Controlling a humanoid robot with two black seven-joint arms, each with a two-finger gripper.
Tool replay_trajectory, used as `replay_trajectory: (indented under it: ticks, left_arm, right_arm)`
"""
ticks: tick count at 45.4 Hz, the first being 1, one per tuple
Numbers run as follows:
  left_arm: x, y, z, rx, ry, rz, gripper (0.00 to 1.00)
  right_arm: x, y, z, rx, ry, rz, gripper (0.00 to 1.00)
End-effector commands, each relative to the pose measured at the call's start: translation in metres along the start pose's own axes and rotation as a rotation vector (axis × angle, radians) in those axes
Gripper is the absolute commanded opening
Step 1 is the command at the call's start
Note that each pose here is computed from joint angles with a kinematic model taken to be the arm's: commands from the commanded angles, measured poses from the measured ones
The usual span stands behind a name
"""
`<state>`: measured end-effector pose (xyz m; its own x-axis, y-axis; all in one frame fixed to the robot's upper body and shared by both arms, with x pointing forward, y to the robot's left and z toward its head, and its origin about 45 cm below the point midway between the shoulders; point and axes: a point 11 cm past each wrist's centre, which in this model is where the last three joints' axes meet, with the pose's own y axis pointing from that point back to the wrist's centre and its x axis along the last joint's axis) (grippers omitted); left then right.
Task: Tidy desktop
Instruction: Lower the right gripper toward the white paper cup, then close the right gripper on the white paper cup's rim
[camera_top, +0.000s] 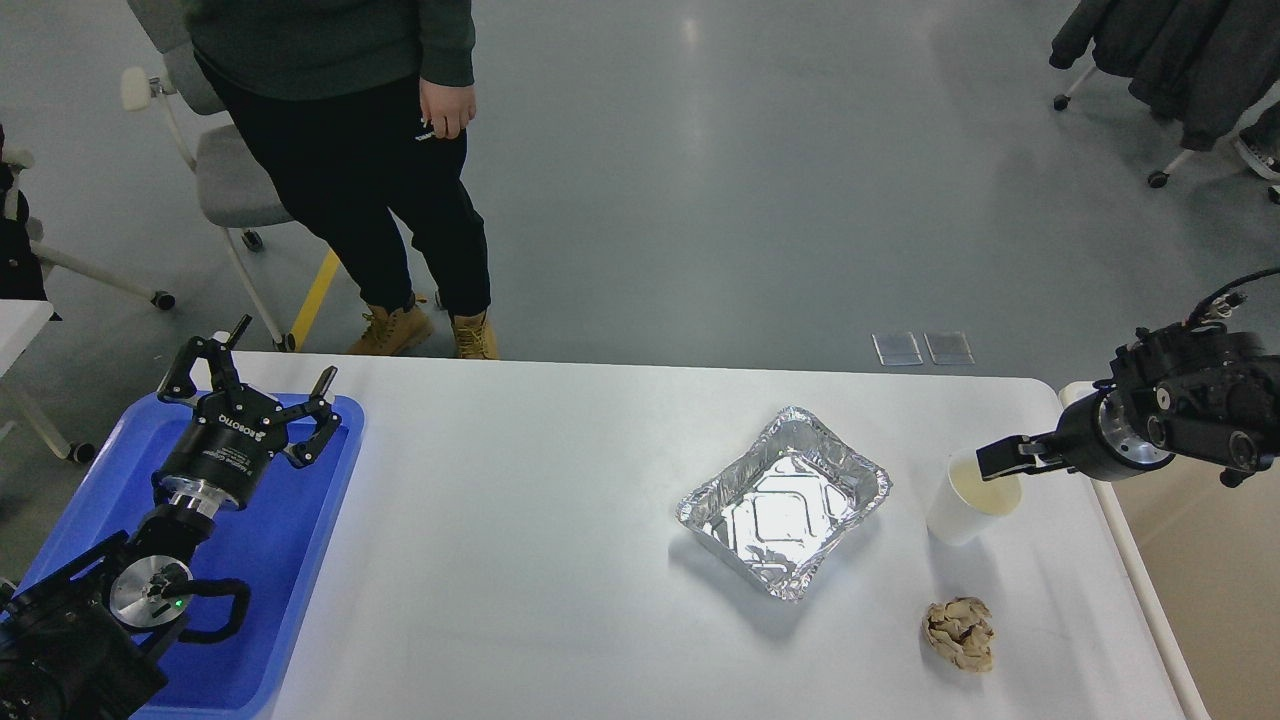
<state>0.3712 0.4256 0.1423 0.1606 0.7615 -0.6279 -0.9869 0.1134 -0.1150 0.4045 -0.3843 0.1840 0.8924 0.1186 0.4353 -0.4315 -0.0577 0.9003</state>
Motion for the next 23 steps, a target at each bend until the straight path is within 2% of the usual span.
replay_trajectory:
  ticks: [1, 15, 18, 23]
  left_arm:
    - [0.000, 0.000, 0.000, 0.000, 0.000, 0.000, 0.99]
    - [0.000, 0.000, 0.000, 0.000, 0.000, 0.000, 0.99]
    - [0.000, 0.000, 0.000, 0.000, 0.000, 0.000, 0.99]
    - [0.000, 0.000, 0.000, 0.000, 0.000, 0.000, 0.99]
  right_arm:
    - [-0.011, -0.019, 0.004, -0.003, -0.062, 0.022, 0.99]
    - [-0.025, -0.032, 0.000, 0.006, -0.054, 0.048, 0.96]
    - [-0.027, -0.033, 0.000, 0.008, -0.053, 0.054, 0.92]
    - [-0.028, -0.035, 0.000, 0.008, -0.046, 0.067, 0.80]
